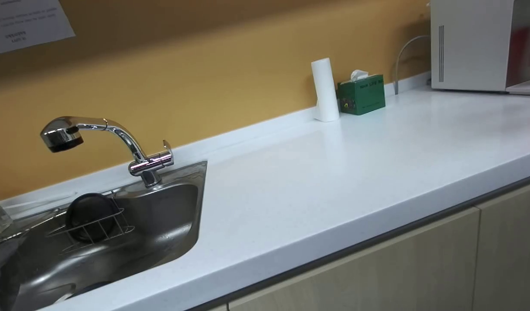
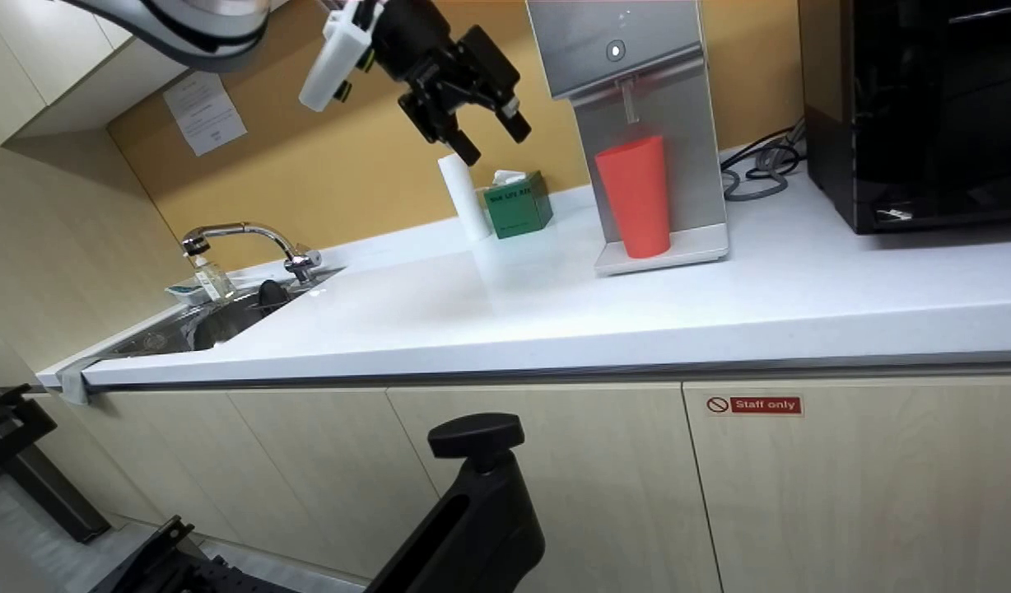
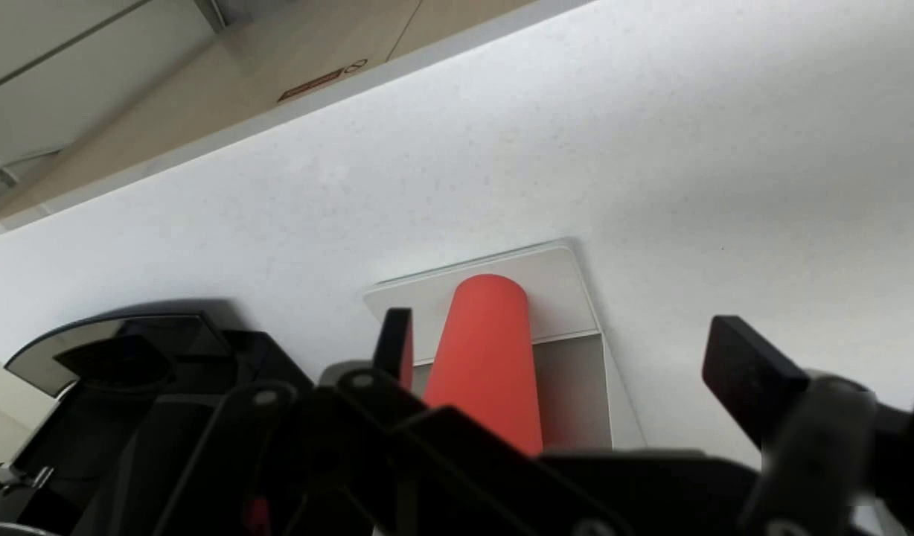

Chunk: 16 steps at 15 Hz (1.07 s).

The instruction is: Remove the orange cup from the coffeemaker.

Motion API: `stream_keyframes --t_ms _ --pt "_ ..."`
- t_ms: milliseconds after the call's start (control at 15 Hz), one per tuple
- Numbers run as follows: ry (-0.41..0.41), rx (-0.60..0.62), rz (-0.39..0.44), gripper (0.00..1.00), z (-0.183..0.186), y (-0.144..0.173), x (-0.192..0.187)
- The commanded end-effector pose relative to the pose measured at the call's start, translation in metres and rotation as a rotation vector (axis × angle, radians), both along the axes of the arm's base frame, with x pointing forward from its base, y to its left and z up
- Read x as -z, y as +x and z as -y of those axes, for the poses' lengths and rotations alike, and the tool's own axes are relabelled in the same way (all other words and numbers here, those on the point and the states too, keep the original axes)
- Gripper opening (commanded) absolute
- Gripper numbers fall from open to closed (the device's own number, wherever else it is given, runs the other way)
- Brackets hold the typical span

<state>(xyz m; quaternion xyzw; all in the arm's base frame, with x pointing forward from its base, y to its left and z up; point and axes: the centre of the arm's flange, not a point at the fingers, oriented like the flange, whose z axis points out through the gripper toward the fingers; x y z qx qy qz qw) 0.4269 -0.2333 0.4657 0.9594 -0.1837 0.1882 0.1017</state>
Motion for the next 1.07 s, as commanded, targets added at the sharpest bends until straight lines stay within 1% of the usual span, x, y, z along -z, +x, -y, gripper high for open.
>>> stream_keyframes --t_ms 0,67,133,267,467,600,800,1000 --pt "0.039 -0.035 0.013 1.0 0.017 0.023 0.018" --pt "0.058 -0.033 0.031 1.0 0.017 0.026 0.022" --pt "0.036 -0.022 0.008 1.0 0.009 0.01 0.022" --pt "0.049 -0.028 0.015 1.0 0.01 0.017 0.029" --pt "0.048 -0.031 0.018 1.0 0.009 0.02 0.028" --pt "0.006 -0.032 0.054 1.0 0.007 0.019 0.032" --pt "0.006 -0.049 0.107 1.0 0.006 0.019 0.047" --pt "0.015 -0.04 0.146 1.0 0.007 0.019 0.067"
